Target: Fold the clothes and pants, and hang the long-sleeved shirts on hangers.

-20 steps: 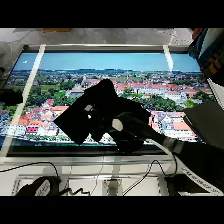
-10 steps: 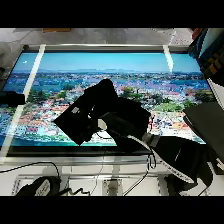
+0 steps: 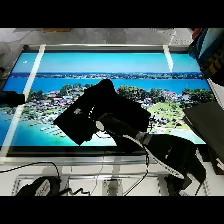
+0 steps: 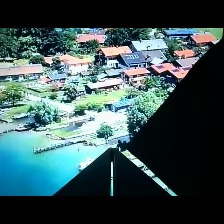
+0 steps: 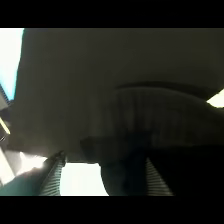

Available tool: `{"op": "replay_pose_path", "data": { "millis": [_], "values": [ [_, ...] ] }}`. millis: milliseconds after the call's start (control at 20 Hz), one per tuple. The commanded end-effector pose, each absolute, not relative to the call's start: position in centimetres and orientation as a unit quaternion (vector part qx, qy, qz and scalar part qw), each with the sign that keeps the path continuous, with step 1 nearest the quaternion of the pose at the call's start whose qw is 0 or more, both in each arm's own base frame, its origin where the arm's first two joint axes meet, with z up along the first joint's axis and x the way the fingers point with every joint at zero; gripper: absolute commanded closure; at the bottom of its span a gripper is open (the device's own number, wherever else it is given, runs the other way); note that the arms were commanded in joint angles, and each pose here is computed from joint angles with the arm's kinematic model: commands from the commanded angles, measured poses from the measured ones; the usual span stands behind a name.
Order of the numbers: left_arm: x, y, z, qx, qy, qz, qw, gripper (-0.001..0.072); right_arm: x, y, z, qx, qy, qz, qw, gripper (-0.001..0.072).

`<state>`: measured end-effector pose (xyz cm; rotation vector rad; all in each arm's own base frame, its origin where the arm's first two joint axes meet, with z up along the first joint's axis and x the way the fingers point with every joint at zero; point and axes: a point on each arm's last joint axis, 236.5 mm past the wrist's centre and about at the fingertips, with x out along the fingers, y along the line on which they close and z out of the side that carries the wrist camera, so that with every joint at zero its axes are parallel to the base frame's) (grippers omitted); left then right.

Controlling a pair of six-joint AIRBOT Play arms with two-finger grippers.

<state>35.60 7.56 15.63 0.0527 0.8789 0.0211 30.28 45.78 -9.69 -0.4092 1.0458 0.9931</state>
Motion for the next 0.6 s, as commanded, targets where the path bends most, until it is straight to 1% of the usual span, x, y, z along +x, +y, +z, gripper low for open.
{"op": "replay_pose_path", "data": {
  "millis": [0,50,100,250,300,350,450,550],
  "values": [
    [35.6,7.6,15.6,0.025,0.425,0.010,0.905,0.0696,32.8,45.1,-9.5,-0.173,0.469,0.419,0.757,0.0264],
    [35.6,7.6,15.6,0.025,0.425,0.010,0.905,0.0696,33.4,44.8,-9.4,-0.164,0.470,0.412,0.763,0.0267],
    [35.6,7.6,15.6,0.025,0.425,0.010,0.905,0.0696,33.8,44.6,-9.4,-0.159,0.471,0.408,0.766,0.0301],
    [35.6,7.6,15.6,0.025,0.425,0.010,0.905,0.0696,34.6,44.5,-9.1,-0.152,0.464,0.403,0.774,0.0536],
    [35.6,7.5,15.6,0.025,0.425,0.010,0.905,0.0696,34.9,44.7,-8.9,-0.149,0.457,0.403,0.778,0.0600],
    [35.6,7.5,15.5,0.025,0.426,0.010,0.904,0.0696,35.0,44.9,-8.8,-0.147,0.454,0.404,0.781,0.0690],
    [35.5,7.5,15.0,0.024,0.431,0.009,0.902,0.0696,35.6,45.2,-7.7,-0.150,0.442,0.406,0.786,0.0692],
    [35.4,7.5,14.1,0.021,0.436,0.009,0.900,0.0696,37.4,45.0,-5.3,-0.153,0.417,0.403,0.801,0.0694]
  ]
}}
